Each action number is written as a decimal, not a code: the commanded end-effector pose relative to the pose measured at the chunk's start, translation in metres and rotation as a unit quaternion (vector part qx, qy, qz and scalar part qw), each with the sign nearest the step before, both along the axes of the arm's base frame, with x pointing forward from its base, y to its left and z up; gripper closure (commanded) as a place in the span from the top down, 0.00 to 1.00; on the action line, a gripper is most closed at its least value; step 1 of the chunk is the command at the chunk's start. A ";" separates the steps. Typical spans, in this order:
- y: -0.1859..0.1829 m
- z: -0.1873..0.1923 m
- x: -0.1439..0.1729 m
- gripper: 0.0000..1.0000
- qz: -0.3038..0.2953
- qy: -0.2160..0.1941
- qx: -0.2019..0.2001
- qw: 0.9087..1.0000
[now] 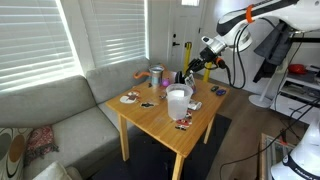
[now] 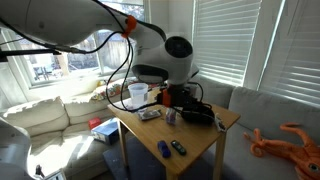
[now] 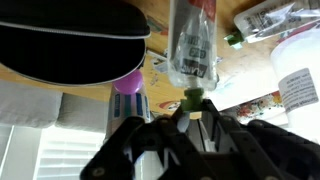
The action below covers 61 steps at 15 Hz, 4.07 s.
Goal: Place the two packets on the table upright
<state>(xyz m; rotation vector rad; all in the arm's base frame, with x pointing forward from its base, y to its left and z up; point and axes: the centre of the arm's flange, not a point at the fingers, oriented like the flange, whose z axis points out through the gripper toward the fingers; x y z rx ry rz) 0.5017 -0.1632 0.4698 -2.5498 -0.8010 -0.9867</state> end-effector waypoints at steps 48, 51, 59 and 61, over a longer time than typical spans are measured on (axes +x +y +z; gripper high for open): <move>0.012 0.070 -0.052 1.00 -0.170 -0.026 0.010 0.985; 0.022 0.068 -0.054 1.00 -0.187 0.059 0.031 0.980; 0.062 0.047 -0.062 1.00 -0.205 0.185 -0.013 0.961; 0.076 0.039 -0.063 1.00 -0.198 0.205 -0.012 0.958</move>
